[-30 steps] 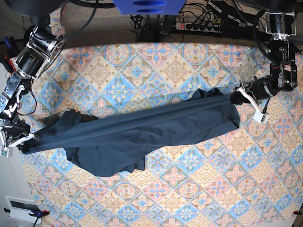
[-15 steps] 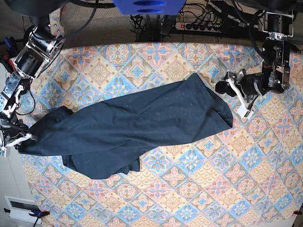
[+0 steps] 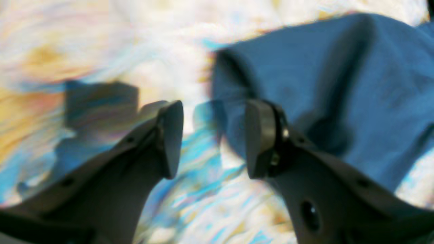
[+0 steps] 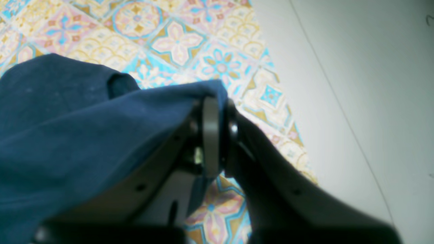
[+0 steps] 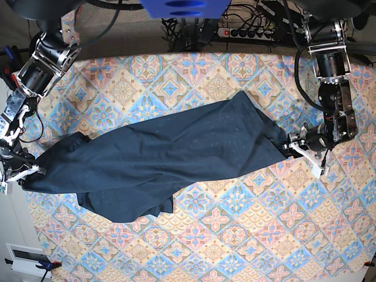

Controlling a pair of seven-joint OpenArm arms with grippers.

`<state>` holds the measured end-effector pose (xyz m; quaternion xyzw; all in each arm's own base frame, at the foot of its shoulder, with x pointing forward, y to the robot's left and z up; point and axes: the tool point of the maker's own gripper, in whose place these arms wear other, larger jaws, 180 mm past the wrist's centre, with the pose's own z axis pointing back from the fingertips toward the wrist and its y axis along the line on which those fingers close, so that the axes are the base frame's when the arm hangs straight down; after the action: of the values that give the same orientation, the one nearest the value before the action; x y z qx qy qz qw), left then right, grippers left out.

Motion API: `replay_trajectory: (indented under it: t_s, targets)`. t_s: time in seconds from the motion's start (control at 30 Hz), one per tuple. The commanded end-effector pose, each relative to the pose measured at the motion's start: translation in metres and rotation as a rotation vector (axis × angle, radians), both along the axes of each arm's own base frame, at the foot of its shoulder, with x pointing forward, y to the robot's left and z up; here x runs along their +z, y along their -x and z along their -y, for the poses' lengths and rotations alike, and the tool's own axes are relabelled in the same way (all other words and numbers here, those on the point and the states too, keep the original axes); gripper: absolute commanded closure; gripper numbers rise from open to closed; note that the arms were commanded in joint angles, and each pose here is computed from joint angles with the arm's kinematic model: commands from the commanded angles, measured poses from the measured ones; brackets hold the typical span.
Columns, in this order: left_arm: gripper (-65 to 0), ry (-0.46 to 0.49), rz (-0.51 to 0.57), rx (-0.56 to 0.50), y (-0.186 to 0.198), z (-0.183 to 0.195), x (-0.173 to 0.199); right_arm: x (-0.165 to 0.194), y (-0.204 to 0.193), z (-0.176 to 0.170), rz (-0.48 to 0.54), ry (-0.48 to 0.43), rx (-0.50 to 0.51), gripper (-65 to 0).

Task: Layout the t-shirt on the table in an organized manner, then fold the t-shirt properly
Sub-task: 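Release and regrasp the shirt edge with the left gripper, smoothing it flat, then drag the shirt edge with the left gripper away from the right gripper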

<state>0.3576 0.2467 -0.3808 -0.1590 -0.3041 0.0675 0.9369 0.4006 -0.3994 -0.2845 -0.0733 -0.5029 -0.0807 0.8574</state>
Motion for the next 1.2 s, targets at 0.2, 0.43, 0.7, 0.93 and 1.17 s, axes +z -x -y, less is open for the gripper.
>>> replay_trajectory:
  t_s: [0.2,0.43,0.7,0.93,1.17]
  targets:
    - [-29.0,-0.195,-0.020,-0.100,-0.006,0.014,-0.017,0.031,-0.008,0.010,0.083,0.031,-0.010,-1.0]
    - [-29.0,-0.389,-0.011,-0.172,-0.007,0.008,-0.027,0.031,-0.008,0.010,0.083,0.031,-0.010,-1.0]
    - [-8.7,-0.438,0.061,-0.144,-0.021,-0.002,-0.036,0.030,-0.008,0.009,0.081,0.029,-0.007,-1.0]
    - [0.0,-0.540,0.243,-0.119,-0.070,-0.015,0.015,0.030,-0.008,0.010,0.083,0.027,-0.011,-1.0]
    - [0.0,-0.608,0.385,-0.057,-0.120,-0.038,0.092,0.040,-0.008,0.010,0.102,0.046,-0.009,-0.9]
